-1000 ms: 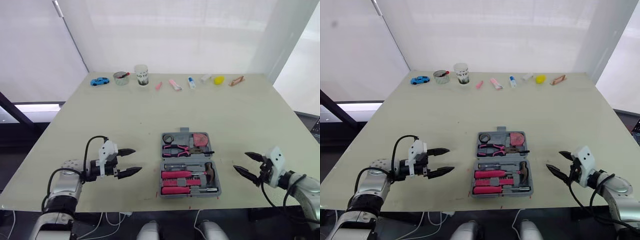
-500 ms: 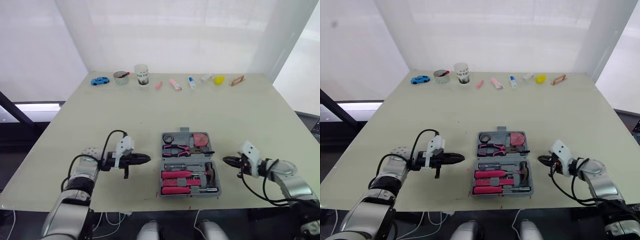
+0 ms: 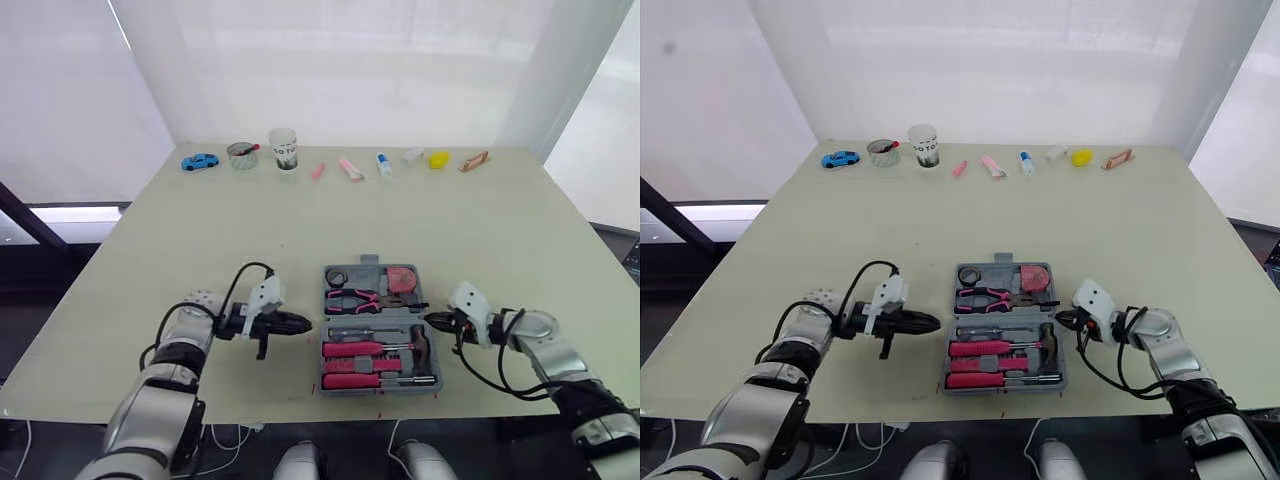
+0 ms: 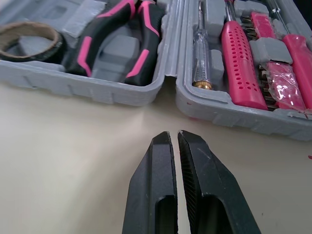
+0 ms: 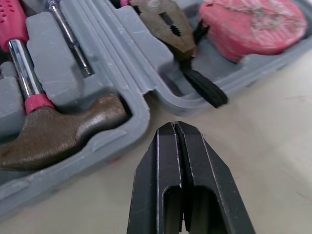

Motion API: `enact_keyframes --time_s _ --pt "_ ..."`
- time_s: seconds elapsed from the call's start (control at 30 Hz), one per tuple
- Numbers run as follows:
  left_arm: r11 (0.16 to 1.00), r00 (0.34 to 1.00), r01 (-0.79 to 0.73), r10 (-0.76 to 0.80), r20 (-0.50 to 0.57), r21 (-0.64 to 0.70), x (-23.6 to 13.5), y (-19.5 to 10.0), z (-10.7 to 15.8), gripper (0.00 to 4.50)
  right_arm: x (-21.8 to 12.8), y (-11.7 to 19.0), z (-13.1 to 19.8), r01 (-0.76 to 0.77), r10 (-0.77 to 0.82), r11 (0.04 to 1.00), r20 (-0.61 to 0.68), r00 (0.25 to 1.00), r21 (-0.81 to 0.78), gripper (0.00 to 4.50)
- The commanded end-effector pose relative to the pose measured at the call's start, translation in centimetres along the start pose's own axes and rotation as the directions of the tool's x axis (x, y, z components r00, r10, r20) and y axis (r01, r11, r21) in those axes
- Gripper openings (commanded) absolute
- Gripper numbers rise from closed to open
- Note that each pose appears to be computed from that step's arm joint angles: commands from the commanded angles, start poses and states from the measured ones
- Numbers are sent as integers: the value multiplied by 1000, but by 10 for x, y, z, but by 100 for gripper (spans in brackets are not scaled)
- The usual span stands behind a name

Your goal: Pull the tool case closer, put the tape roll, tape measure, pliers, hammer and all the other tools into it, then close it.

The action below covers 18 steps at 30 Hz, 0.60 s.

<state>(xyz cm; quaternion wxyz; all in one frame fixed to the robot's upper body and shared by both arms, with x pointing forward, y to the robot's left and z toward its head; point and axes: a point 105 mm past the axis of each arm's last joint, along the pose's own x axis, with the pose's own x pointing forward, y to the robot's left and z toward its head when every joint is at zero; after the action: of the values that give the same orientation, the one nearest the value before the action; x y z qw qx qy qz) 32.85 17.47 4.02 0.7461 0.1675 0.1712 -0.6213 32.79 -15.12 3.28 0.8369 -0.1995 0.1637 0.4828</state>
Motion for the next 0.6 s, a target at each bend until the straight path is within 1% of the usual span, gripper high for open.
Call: enact_keyframes --time_s 0.03,0.6 --pt "999 1000 -5 5 4 36 1 5 9 32 3 1 9 -15 16 999 25 1000 -37 3" --pt "998 999 -31 32 -31 49 20 12 10 32 8 3 11 -28 29 999 37 999 -42 3"
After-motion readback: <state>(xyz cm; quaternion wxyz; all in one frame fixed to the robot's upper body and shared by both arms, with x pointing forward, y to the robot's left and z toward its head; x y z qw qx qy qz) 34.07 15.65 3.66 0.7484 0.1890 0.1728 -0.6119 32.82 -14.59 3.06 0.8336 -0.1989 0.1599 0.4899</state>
